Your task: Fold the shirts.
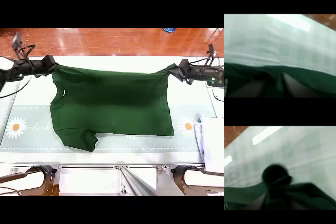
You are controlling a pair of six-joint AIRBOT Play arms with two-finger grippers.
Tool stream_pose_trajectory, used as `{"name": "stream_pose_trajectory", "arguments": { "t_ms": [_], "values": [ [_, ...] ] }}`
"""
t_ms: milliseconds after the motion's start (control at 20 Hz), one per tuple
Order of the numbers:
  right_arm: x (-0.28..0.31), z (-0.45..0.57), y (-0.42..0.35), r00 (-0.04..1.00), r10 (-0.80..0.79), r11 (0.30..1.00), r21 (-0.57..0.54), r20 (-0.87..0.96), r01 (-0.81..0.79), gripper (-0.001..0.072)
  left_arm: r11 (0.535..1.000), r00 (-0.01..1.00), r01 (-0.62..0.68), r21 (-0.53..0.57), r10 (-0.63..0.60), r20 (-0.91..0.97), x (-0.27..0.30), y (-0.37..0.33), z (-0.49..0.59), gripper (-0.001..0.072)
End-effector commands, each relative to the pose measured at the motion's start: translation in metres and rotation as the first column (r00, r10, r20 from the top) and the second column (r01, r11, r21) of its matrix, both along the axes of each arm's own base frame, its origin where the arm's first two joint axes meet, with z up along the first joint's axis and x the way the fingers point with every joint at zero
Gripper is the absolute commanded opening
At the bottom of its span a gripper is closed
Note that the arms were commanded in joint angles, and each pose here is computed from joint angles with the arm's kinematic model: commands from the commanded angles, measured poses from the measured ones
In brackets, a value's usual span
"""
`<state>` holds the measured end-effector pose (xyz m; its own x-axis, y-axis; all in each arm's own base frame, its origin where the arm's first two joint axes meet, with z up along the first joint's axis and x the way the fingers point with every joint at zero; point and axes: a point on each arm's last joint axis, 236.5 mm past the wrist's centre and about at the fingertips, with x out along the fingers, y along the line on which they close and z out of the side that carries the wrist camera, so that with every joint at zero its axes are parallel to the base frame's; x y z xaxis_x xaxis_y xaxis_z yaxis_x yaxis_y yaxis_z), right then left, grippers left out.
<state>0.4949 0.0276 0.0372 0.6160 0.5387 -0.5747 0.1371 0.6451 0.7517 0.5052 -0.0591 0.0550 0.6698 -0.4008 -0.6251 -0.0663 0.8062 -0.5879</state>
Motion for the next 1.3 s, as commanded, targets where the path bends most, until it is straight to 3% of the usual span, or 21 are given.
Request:
{"name": "stream_pose_trajectory", "arguments": {
  "t_ms": [0, 200, 350, 450, 650, 750, 800, 1000, 1250],
  "values": [
    [0.025, -0.003, 0.011, 0.998, 0.064, 0.988, 0.145, -0.019, -0.060, 0.0419, 0.991, 0.992, 0.094, -0.099, -0.101, -0.072, 0.007, -0.023, -0.009, 0.0510],
    [-0.016, 0.051, -0.036, 0.985, 0.171, 0.982, 0.079, -0.015, -0.169, 0.0415, 0.972, 0.965, 0.199, -0.126, -0.217, -0.146, -0.034, 0.023, 0.035, 0.0509],
    [-0.104, 0.018, -0.086, 0.942, 0.166, 0.956, -0.186, -0.292, -0.226, 0.0415, 0.964, 0.947, 0.219, -0.154, -0.248, -0.203, -0.086, 0.049, 0.043, 0.0509],
    [-0.136, 0.002, -0.090, 0.942, 0.084, 0.956, -0.241, -0.324, -0.168, 0.0415, 0.973, 0.946, 0.149, -0.176, -0.192, -0.260, -0.121, 0.058, 0.024, 0.0509],
    [-0.191, -0.036, -0.060, 0.958, -0.030, 0.972, -0.233, -0.286, -0.039, 0.0415, 0.985, 0.911, -0.061, -0.160, -0.010, -0.412, -0.202, 0.088, -0.041, 0.0509],
    [-0.211, -0.048, -0.040, 0.960, -0.038, 0.982, -0.190, -0.279, -0.016, 0.0415, 0.922, 0.848, -0.322, -0.216, 0.179, -0.499, -0.226, 0.104, -0.066, 0.0509],
    [-0.219, -0.056, -0.031, 0.957, -0.041, 0.986, -0.164, -0.287, -0.007, 0.0415, 0.903, 0.838, -0.357, -0.242, 0.194, -0.510, -0.237, 0.103, -0.075, 0.0508],
    [-0.238, -0.072, -0.006, 0.950, -0.003, 0.997, -0.075, -0.313, -0.022, 0.0415, 0.896, 0.795, -0.347, -0.278, 0.124, -0.594, -0.267, 0.074, -0.108, 0.0508],
    [-0.235, -0.068, 0.000, 0.961, 0.028, 0.997, -0.061, -0.276, -0.046, 0.0415, 0.911, 0.771, -0.277, -0.306, 0.020, -0.637, -0.276, 0.049, -0.127, 0.0509]
  ]
}}
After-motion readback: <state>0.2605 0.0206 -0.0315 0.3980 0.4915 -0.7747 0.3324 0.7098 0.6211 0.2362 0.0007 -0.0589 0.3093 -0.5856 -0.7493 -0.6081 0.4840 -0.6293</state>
